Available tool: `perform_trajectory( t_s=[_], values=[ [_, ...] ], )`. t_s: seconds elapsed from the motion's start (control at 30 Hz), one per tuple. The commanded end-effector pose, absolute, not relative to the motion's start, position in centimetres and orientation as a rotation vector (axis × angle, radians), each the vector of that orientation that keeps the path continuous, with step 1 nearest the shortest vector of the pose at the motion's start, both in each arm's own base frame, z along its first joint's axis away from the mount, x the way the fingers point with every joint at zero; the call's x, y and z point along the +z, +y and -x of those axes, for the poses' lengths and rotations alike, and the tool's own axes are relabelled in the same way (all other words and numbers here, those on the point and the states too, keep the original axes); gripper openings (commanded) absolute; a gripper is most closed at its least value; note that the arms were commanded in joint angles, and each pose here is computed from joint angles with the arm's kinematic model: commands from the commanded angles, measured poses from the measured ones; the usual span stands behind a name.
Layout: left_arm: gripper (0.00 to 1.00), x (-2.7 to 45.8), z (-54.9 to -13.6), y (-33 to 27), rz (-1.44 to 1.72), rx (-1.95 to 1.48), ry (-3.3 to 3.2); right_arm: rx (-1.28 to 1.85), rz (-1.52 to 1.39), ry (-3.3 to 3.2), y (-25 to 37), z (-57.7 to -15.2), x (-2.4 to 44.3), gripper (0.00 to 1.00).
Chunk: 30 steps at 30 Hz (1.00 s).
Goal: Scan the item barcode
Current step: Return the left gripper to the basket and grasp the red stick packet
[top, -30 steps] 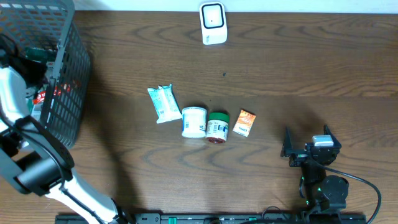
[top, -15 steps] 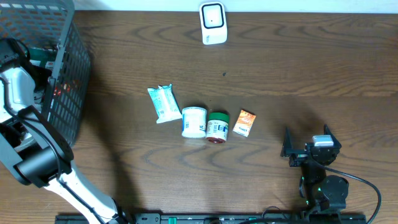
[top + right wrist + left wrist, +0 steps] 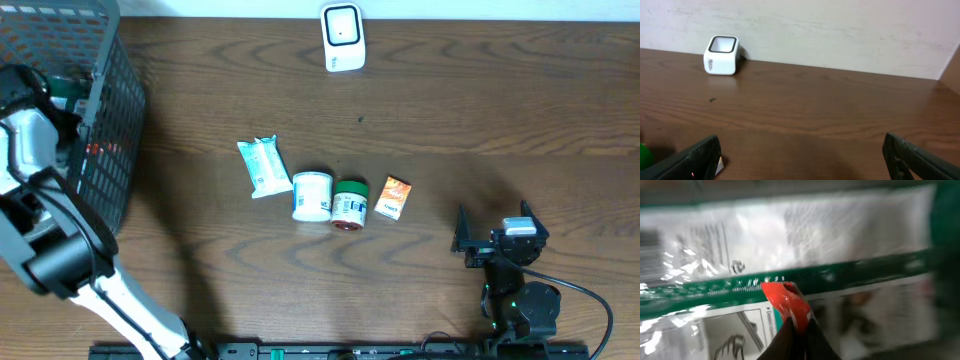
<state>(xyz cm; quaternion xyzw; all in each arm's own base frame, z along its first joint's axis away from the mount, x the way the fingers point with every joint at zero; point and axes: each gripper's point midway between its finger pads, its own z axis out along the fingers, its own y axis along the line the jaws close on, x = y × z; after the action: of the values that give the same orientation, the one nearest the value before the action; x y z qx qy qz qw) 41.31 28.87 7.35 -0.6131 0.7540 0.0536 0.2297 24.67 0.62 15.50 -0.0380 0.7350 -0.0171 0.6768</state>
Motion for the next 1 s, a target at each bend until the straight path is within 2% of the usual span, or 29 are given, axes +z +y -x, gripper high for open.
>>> perform_trajectory(
  t_s=[0.0,0.13,0.2,0.27,0.4,0.47,0.5,0.53,0.6,0.73,0.87,0.9,0.97],
  values=[
    [0.07,21.0,-40.8,29.3,1.489,0.152,1.869,-0.055,0.077,1.657,0.2,-24.7,15.4,0.99],
    [0.07,30.2,-37.8,27.4,1.390,0.126,1.725,-0.055,0.077,1.657,0.2,-24.7,15.4,0.99],
    [0.07,32.3,-36.8,25.9,1.335,0.092,1.733,-0.055,0.077,1.657,0.2,-24.7,15.4,0.99],
    [0.07,33.6,-36.7,24.3,1.221,0.050,1.789,-0.055,0.077,1.657,0.2,-24.7,15.4,0.99],
    [0.08,33.2,-36.3,24.0,1.224,0.054,1.819,-0.055,0.077,1.657,0.2,-24.7,15.4,0.99],
    [0.27,32.1,-36.7,24.3,1.231,0.060,1.848,-0.055,0.077,1.657,0.2,-24.7,15.4,0.99],
    [0.44,31.4,-37.0,24.5,1.239,0.060,1.861,-0.055,0.077,1.657,0.2,-24.7,15.4,0.99],
    [0.50,30.8,-37.2,24.6,1.246,0.061,1.874,-0.055,0.077,1.657,0.2,-24.7,15.4,0.99],
    [0.55,28.7,-38.0,25.2,1.272,0.063,1.914,-0.055,0.077,1.657,0.2,-24.7,15.4,0.99],
    [0.57,22.8,-40.1,26.5,1.349,0.061,1.998,-0.055,0.077,1.657,0.2,-24.7,15.4,0.99],
    [0.57,15.4,-41.6,27.4,1.504,0.037,2.060,-0.055,0.077,1.657,0.2,-24.7,15.4,0.99],
    [0.58,12.2,-41.9,27.6,1.597,0.024,2.070,-0.055,0.077,1.657,0.2,-24.7,15.4,0.99],
    [0.59,9.4,-42.1,27.6,1.677,0.008,2.066,-0.055,0.077,1.657,0.2,-24.7,15.4,0.99]
  ],
)
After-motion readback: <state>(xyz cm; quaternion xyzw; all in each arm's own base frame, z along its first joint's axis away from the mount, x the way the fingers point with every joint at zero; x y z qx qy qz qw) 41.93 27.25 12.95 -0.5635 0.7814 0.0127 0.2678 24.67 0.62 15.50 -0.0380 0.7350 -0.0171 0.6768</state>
